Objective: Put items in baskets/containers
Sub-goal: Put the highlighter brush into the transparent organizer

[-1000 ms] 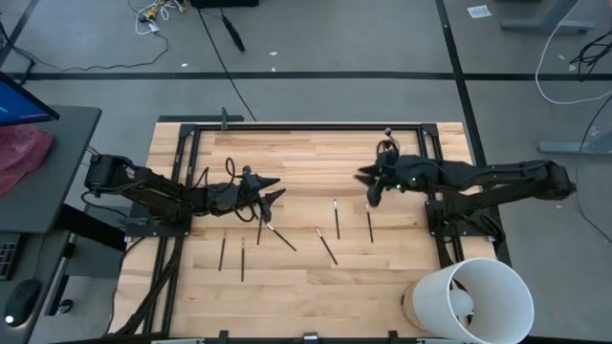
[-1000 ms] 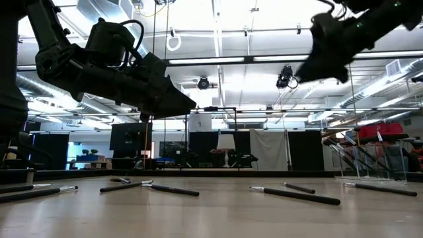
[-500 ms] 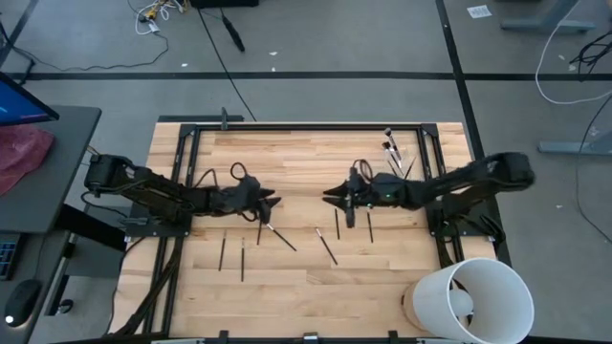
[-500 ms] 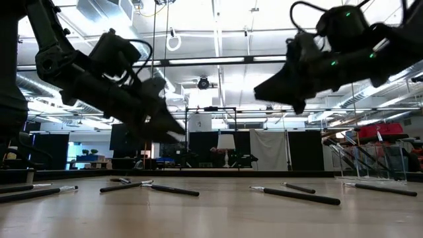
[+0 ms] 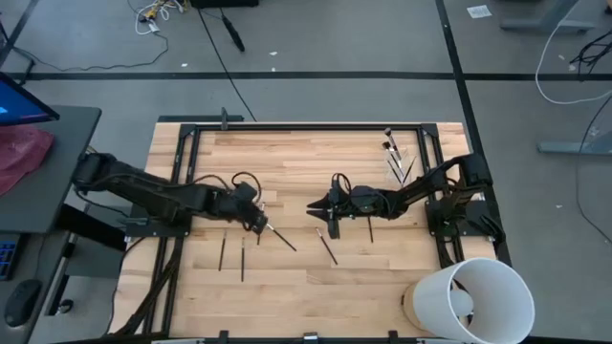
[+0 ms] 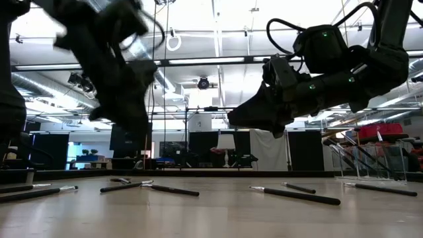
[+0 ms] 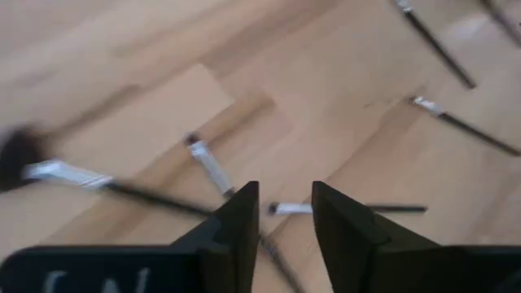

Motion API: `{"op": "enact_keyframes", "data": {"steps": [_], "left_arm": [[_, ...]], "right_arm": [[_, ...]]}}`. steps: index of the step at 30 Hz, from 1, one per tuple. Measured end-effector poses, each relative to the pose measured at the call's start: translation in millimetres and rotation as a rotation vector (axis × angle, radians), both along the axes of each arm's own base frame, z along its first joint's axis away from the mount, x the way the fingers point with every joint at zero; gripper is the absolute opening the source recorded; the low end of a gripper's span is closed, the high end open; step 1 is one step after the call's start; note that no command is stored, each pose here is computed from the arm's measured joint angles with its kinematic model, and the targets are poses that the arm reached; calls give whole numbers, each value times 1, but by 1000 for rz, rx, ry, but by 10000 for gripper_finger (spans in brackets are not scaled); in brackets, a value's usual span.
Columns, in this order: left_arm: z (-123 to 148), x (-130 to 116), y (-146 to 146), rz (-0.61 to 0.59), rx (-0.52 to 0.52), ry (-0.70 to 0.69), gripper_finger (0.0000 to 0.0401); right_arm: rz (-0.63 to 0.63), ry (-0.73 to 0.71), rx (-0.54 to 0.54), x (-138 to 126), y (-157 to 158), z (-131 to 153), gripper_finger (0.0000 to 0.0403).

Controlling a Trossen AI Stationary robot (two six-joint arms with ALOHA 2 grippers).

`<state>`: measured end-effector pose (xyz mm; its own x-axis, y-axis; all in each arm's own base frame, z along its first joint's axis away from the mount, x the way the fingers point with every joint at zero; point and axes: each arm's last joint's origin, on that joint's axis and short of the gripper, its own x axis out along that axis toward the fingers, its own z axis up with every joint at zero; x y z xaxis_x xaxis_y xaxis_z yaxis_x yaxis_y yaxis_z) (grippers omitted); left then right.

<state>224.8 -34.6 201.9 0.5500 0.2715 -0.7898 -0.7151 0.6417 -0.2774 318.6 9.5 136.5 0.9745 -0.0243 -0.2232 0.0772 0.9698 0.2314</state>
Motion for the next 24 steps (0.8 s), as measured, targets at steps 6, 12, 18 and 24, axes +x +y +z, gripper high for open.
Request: {"op": "enact_keyframes", "data": {"steps": [6,12,18,24], "left_arm": [[27,-10,-35,133,75,45,65],[-4,-10,-55,308,41,33,17],[-35,-6,-45,508,67,66,15],[-47,1,-27,577,65,169,106]], "right_arm": [[76,-5,11,0,4,0,95],[207,17,-8,-1,7,-2,95],[284,43,-32,-2,9,-5,95],[304,97,-66,-4,9,-10,95]]}}
